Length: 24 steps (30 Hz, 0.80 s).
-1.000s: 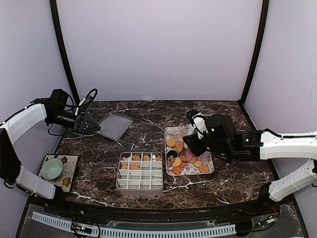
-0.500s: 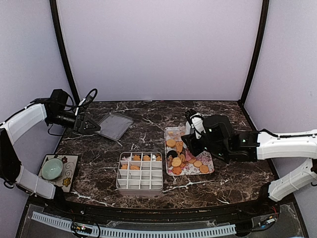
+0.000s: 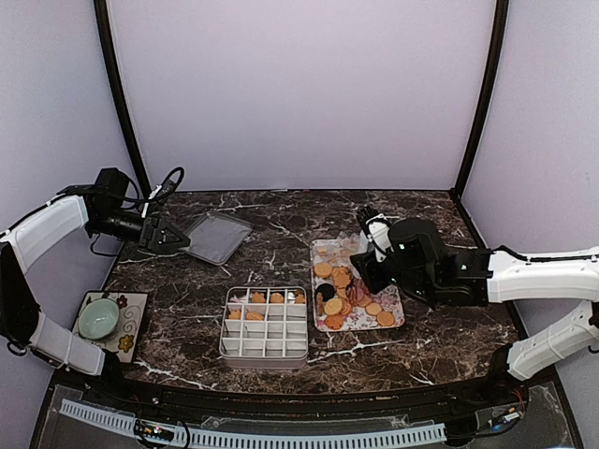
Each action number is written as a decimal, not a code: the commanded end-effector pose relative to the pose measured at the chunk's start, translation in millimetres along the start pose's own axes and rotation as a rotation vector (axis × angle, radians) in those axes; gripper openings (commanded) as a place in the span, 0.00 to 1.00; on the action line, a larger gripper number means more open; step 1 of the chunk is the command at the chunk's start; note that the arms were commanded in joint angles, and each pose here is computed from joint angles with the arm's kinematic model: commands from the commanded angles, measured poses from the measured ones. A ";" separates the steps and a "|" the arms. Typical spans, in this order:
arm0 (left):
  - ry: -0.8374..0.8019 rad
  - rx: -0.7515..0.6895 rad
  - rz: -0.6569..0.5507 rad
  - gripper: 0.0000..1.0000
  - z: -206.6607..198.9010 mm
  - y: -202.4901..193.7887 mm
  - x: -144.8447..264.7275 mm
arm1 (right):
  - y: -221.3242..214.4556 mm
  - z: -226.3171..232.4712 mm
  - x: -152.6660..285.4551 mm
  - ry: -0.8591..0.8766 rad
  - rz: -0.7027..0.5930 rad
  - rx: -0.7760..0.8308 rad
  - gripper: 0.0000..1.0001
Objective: Pack the cookies
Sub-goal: Pick up the fake cookies from the plate.
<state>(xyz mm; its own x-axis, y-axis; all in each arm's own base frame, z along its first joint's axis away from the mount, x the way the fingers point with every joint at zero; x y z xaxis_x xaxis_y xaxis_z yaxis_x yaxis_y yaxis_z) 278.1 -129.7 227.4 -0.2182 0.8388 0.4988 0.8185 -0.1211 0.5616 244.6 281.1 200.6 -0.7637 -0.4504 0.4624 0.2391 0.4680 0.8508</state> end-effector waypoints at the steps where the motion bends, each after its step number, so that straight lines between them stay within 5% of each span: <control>1: -0.026 -0.001 -0.003 0.58 -5.8 2.0 2.7 | 9.2 -21.1 11.7 -0.064 -0.044 -0.010 0.40; 24: -0.022 -0.005 0.001 0.58 -6.7 -0.9 3.1 | 5.2 -10.0 -10.9 -0.005 -0.058 -0.047 0.40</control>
<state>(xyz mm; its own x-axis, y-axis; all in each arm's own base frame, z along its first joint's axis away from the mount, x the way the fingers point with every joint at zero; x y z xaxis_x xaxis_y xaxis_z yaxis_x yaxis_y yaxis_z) 278.2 -130.0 226.9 -0.2147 0.8408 0.4969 0.8204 -0.1207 0.5588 252.2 272.9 185.7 -0.7601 -0.4420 0.4763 0.2617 0.4627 0.8470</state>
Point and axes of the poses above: each gripper's point midway between its finger pads, its own x axis back along the fingers, its own z axis along the line the jaws close on, y = z × x, the point moved 2 cm from there along x, back along the fingers, and after that the axes turned 11 degrees about x, right-handed, at the moved point
